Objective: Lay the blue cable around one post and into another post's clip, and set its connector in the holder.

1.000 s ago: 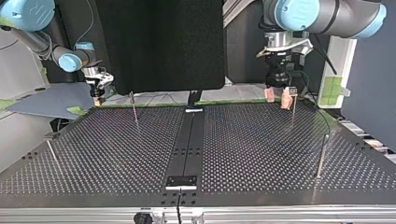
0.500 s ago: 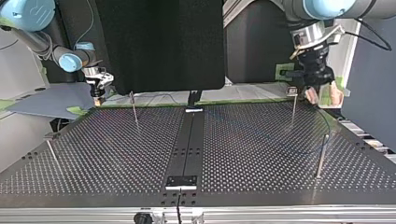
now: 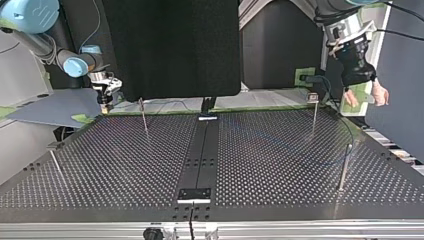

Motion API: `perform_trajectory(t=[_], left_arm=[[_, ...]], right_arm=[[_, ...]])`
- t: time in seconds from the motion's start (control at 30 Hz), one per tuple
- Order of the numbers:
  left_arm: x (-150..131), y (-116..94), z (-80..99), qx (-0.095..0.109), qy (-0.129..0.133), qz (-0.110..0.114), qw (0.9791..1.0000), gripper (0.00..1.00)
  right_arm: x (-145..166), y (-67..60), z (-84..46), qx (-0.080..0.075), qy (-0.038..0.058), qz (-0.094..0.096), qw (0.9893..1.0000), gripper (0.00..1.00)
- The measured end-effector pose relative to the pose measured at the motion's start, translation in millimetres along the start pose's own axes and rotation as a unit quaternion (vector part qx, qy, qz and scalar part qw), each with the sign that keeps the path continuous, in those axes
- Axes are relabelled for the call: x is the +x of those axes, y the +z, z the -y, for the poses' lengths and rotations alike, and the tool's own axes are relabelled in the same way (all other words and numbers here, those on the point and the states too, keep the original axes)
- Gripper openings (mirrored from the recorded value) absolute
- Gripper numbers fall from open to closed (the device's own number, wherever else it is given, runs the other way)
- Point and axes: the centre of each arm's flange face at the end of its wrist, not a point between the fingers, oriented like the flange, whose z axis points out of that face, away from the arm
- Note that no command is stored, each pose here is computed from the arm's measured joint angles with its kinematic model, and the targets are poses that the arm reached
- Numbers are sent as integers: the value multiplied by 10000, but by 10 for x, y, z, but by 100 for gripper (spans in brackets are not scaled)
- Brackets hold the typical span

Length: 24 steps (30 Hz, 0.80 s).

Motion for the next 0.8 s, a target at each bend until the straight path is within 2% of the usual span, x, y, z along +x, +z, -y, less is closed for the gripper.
perform_trajectory(t=[0.2,0.37,0.57,0.7,0.8], left_arm=[[100,18,-220,52,-271,-72,9996,100],[210,75,-224,266,-528,-223,9980,100],[362,189,-149,576,-842,-455,9937,100],[399,265,-52,814,-1052,-553,9896,100],[424,322,4,918,-1176,-647,9867,100]], right_arm=[[-2,2,14,10,-5,2,10000,9],[-1,7,24,19,-12,-5,10000,9],[-6,10,48,36,-22,0,10000,9],[-9,8,57,41,-28,13,10000,9],[-11,7,60,41,-30,18,10000,9]])
